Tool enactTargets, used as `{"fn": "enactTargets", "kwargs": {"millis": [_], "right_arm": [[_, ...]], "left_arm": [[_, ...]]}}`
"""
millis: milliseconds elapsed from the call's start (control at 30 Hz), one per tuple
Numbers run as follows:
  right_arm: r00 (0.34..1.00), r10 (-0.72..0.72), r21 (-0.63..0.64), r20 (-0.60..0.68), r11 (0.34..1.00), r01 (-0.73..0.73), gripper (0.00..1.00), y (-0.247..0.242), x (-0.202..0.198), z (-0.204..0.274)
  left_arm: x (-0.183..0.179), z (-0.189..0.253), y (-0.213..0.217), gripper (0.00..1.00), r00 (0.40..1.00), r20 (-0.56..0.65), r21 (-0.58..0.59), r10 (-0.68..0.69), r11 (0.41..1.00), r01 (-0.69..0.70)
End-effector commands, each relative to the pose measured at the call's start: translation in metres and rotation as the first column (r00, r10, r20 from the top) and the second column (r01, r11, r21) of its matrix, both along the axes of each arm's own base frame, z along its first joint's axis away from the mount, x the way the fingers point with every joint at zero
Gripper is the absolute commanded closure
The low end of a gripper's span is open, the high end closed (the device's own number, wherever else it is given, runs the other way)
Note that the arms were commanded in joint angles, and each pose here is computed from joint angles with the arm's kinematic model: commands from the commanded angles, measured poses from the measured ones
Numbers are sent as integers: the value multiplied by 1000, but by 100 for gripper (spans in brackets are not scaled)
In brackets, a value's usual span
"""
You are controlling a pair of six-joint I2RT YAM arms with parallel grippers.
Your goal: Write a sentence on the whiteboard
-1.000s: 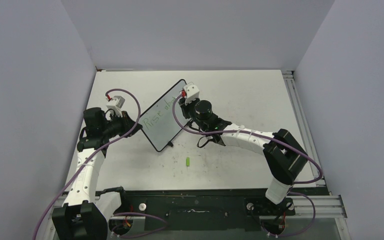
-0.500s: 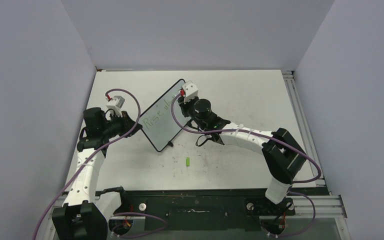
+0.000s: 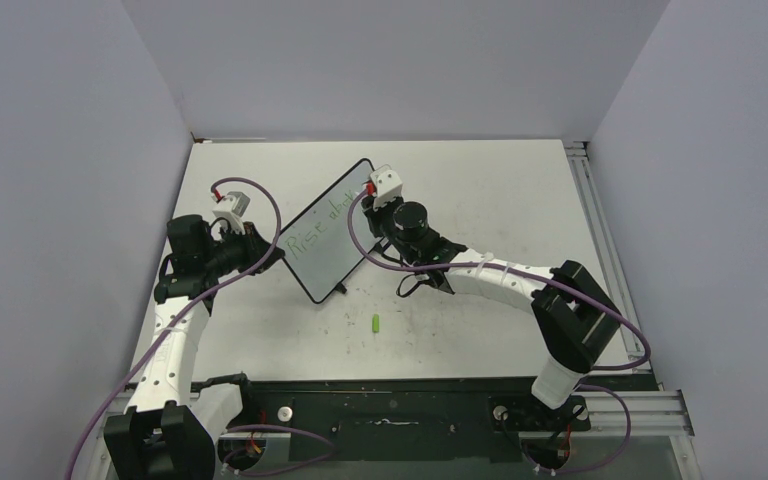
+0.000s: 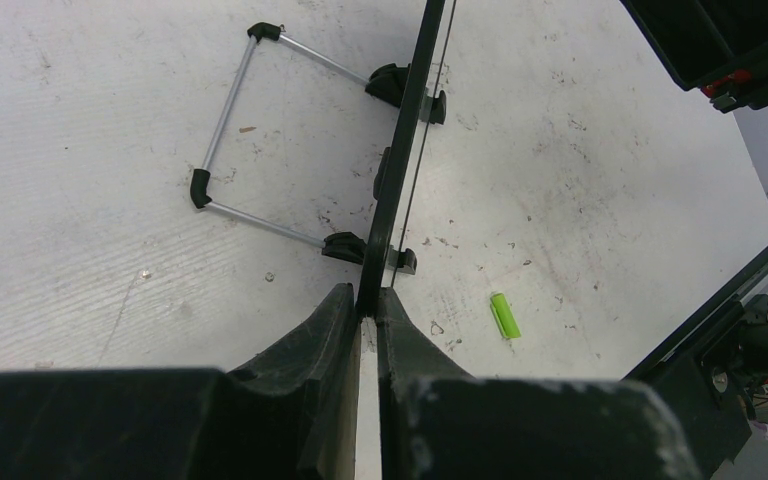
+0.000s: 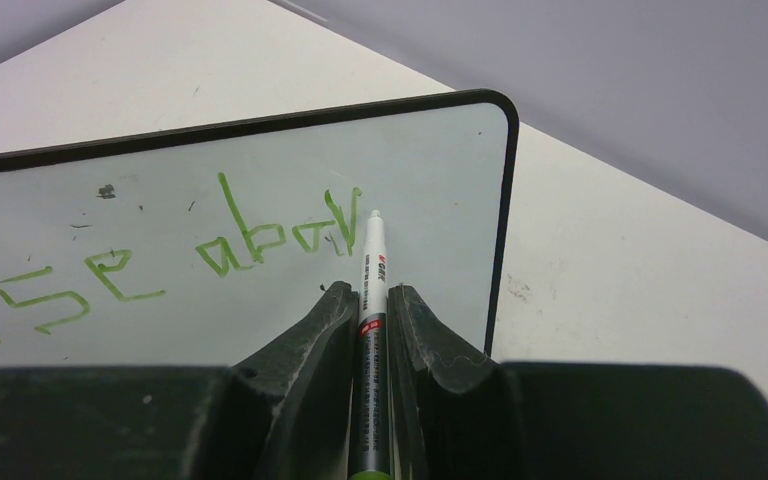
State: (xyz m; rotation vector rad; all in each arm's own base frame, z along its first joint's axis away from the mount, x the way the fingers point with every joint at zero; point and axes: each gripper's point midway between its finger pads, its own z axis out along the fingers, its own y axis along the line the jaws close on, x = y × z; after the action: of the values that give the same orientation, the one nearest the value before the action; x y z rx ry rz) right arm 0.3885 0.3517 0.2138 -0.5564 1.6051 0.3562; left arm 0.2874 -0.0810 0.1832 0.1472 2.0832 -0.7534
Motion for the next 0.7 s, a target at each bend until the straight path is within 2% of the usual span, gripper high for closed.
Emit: {"fn": "enactTargets", "kwargs": {"millis": [0, 667], "right_arm": [[998, -21, 59, 51, 998, 18, 95, -5, 4, 27], [999, -3, 53, 48, 999, 0, 95, 6, 12, 21]], "left_arm": [[7, 30, 0, 100, 995, 99, 6, -8, 1000, 8], [8, 31, 0, 100, 995, 101, 6, -9, 1000, 9]]}}
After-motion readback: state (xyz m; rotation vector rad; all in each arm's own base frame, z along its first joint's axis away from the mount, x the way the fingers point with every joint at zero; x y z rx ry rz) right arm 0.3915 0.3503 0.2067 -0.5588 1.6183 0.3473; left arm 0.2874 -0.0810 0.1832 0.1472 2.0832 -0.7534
